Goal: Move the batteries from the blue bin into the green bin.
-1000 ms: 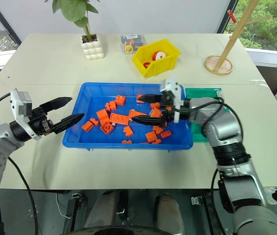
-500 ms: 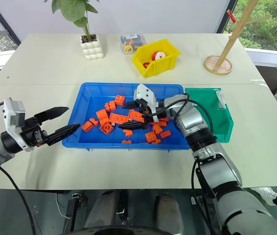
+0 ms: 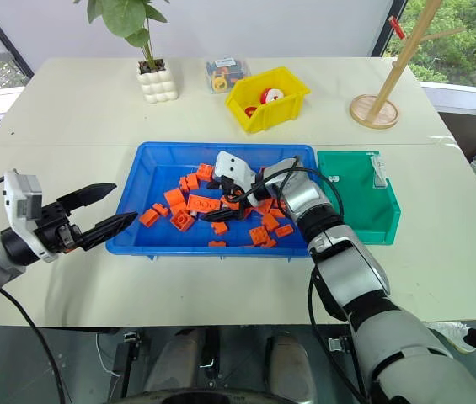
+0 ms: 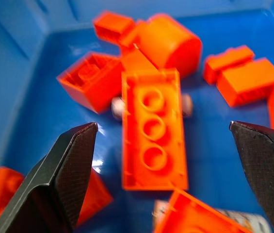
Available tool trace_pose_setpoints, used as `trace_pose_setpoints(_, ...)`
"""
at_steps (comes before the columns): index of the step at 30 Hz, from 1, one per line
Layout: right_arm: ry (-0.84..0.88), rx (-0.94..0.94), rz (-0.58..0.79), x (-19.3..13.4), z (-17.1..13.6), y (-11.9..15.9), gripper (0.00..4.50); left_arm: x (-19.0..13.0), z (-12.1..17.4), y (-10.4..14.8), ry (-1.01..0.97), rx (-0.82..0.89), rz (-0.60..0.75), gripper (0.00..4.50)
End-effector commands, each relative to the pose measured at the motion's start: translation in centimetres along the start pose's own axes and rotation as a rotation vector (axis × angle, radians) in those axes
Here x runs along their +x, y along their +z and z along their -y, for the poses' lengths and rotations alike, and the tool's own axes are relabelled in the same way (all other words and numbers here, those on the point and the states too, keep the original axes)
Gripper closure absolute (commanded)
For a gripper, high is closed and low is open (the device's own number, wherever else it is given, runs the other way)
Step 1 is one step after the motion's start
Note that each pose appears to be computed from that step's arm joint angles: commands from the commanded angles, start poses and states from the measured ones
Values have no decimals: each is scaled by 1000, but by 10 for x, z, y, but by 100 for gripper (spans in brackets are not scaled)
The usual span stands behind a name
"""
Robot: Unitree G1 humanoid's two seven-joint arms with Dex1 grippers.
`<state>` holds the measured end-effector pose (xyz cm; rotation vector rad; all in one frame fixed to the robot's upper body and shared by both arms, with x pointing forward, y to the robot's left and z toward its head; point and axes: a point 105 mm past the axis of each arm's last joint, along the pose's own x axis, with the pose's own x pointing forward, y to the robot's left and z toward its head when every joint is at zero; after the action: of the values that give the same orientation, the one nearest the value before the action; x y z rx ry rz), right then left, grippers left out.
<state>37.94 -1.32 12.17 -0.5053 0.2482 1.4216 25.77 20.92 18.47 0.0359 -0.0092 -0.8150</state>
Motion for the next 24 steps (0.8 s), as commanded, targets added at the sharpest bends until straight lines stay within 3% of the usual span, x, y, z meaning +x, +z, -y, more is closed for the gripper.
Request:
trace_pose_setpoints(1, -2, -35, 3, 2, 2, 8, 25, 0, 3, 12, -3, 43, 42, 0)
trace_pose_setpoints(4, 5, -36, 13, 4, 1, 10, 109, 0, 2, 11, 1, 43, 43, 0)
trace_pose_setpoints(8, 3, -51, 34, 4, 1, 17, 294, 0, 1, 10, 6, 43, 44, 0)
trace_pose_setpoints(15, -34, -95, 94, -2, 8, 41, 294, 1, 0, 8, 8, 41, 44, 0)
trace_pose_setpoints(20, -87, -133, 159, -25, 19, 71, 294, 0, -1, 8, 10, 39, 44, 0)
trace_pose_setpoints(24, -149, -161, 97, -49, 32, 62, 294, 1, -2, 7, 7, 35, 45, 0)
